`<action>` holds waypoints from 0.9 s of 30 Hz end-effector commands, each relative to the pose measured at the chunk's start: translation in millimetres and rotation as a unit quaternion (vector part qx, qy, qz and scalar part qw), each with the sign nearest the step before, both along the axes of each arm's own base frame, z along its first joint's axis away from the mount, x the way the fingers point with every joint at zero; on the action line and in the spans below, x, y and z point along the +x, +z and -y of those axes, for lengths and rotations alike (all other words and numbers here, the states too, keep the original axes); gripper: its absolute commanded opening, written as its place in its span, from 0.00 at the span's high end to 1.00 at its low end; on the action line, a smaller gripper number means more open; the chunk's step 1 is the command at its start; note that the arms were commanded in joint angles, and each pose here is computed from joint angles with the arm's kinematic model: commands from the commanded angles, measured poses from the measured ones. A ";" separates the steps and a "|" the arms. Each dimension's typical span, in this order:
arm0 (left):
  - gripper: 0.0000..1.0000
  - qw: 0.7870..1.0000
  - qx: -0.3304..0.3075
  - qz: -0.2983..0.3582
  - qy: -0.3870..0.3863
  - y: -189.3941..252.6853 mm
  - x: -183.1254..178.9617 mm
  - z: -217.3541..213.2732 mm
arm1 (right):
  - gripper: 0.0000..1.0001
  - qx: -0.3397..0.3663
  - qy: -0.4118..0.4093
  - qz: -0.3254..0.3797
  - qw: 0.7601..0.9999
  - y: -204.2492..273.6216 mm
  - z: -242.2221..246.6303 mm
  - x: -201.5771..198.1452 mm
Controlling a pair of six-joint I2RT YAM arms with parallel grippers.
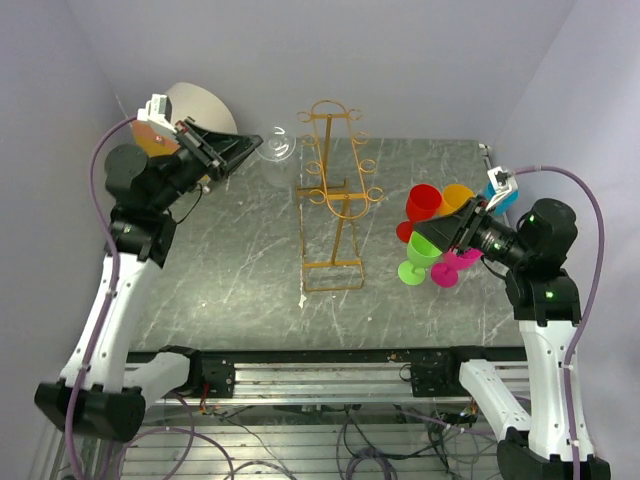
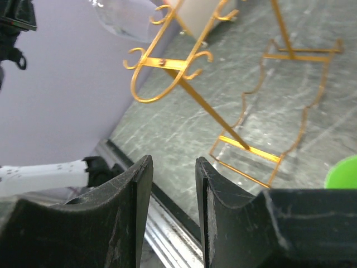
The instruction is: Take the wine glass off the wine glass rack
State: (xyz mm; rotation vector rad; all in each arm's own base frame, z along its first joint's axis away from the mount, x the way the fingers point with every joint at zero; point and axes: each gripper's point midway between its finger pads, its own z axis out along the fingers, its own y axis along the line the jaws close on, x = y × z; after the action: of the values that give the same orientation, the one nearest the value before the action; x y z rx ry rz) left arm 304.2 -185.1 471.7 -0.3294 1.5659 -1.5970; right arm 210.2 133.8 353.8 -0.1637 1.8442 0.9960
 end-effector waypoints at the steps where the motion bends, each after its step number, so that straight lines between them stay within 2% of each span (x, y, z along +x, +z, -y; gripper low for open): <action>1: 0.93 0.997 -0.034 0.068 -0.029 43.1 -56.5 -5.2 | 0.63 0.063 0.115 0.043 0.990 36.0 -26.2 -23.8; 8: 0.93 0.990 -0.067 0.116 -0.032 74.0 -124.5 -17.9 | 0.45 0.132 0.214 0.092 0.964 73.1 -43.5 -43.8; 12: 0.93 0.988 -0.081 0.130 -0.038 82.5 -150.6 -22.0 | 0.36 0.166 0.261 0.109 0.945 92.3 -53.4 -53.9; 18: 0.93 0.983 -0.107 0.143 -0.052 90.6 -183.1 -27.2 | 0.34 0.176 0.351 0.135 0.910 108.6 -101.6 -66.1; 24: 0.93 0.975 -0.133 0.166 -0.057 101.9 -213.3 -34.6 | 0.33 0.180 0.410 0.145 0.882 103.2 -151.2 -69.0; 27: 0.93 0.971 -0.139 0.188 -0.058 111.7 -229.1 -38.0 | 0.32 0.184 0.412 0.146 0.880 99.7 -160.8 -61.3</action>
State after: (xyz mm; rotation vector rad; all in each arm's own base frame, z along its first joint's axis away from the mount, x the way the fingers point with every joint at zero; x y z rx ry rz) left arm 108.0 -154.3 558.1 -0.1579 1.2114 -1.8268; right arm 141.9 286.1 440.4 -0.8429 1.3747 1.8155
